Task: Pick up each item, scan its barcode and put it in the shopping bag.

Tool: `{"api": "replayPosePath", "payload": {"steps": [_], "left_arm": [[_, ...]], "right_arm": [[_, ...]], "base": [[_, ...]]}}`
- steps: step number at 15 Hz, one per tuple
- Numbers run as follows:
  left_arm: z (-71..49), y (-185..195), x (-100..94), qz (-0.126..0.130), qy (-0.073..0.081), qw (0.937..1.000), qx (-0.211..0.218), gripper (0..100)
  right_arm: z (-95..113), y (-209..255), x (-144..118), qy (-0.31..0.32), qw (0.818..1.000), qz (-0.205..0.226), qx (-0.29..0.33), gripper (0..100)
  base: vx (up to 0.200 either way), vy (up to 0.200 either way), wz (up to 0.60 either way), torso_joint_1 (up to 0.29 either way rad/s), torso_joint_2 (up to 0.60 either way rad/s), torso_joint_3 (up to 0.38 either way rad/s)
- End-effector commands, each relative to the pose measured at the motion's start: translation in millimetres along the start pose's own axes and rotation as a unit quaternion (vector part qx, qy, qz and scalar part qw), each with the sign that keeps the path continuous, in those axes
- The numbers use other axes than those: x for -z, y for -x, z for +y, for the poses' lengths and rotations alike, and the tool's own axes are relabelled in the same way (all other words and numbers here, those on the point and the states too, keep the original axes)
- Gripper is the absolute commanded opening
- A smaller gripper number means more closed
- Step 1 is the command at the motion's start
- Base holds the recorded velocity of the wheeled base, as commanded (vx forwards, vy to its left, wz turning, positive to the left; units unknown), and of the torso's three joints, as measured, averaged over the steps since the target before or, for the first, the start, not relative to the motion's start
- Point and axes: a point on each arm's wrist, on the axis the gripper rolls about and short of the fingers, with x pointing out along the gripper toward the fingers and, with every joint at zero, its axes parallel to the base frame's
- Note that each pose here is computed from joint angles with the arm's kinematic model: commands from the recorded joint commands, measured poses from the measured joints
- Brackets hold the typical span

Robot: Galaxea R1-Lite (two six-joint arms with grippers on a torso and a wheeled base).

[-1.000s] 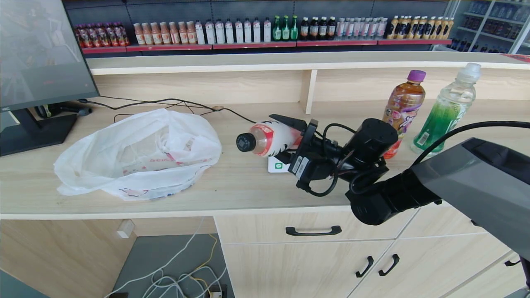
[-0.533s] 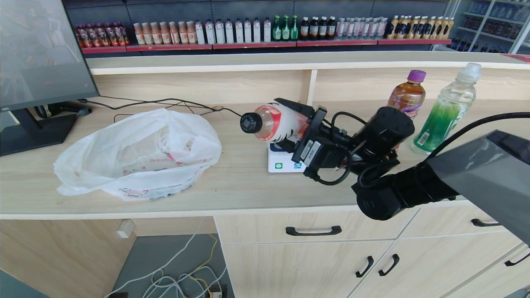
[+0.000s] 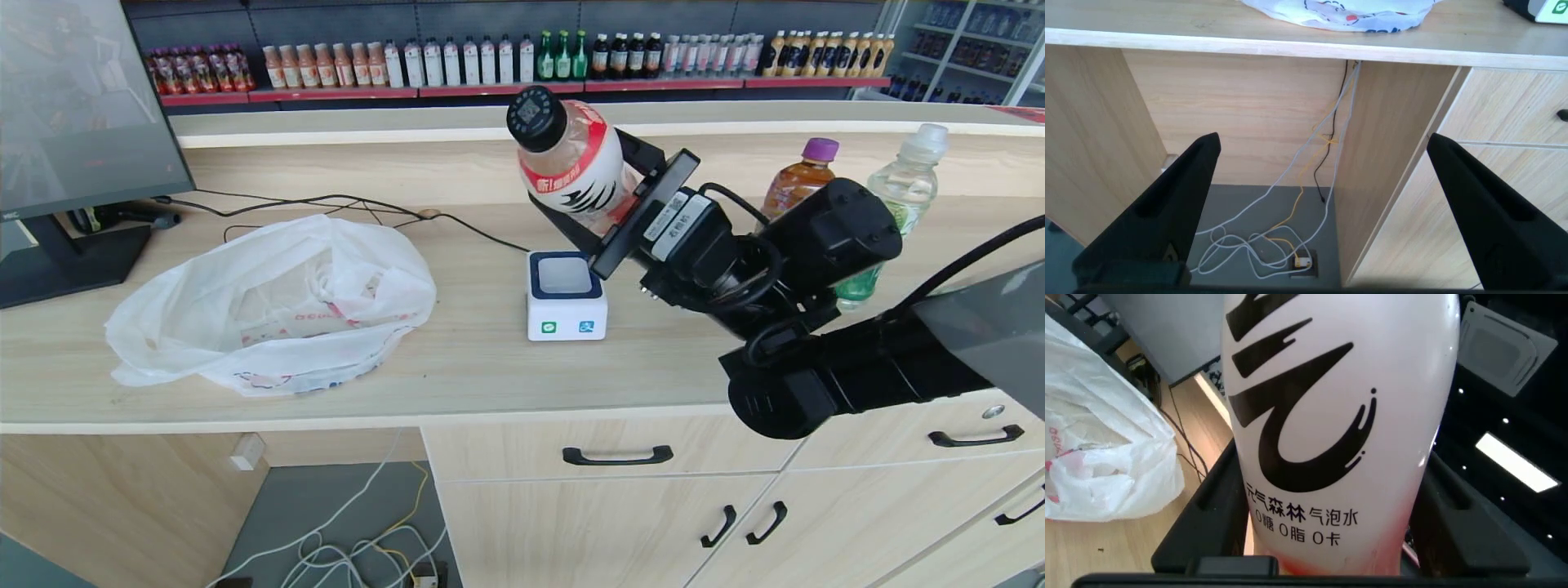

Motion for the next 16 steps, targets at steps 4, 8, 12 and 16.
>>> {"api": "replayPosePath", "payload": {"steps": [4,8,12,16], "left_arm": [[0.0,0,0.0,0.0,0.0,1.0,0.0,100],[0.0,0,0.0,0.0,0.0,1.0,0.001,100],[0.0,0,0.0,0.0,0.0,1.0,0.0,100],[0.0,0,0.0,0.0,0.0,1.0,0.0,100]], "right_arm": [[-20,-5,-47,-0.097,0.994,-0.001,0.052,0],[-19,21,-64,-0.217,0.971,0.058,0.078,0],[-16,46,-69,-0.358,0.917,0.115,0.136,0],[-5,71,-55,-0.408,0.874,0.189,0.186,0]], "base": [[0.0,0.0,0.0,0.0,0.0,0.0],[0.0,0.0,0.0,0.0,0.0,0.0],[0.0,0.0,0.0,0.0,0.0,0.0],[0.0,0.0,0.0,0.0,0.0,0.0]]}}
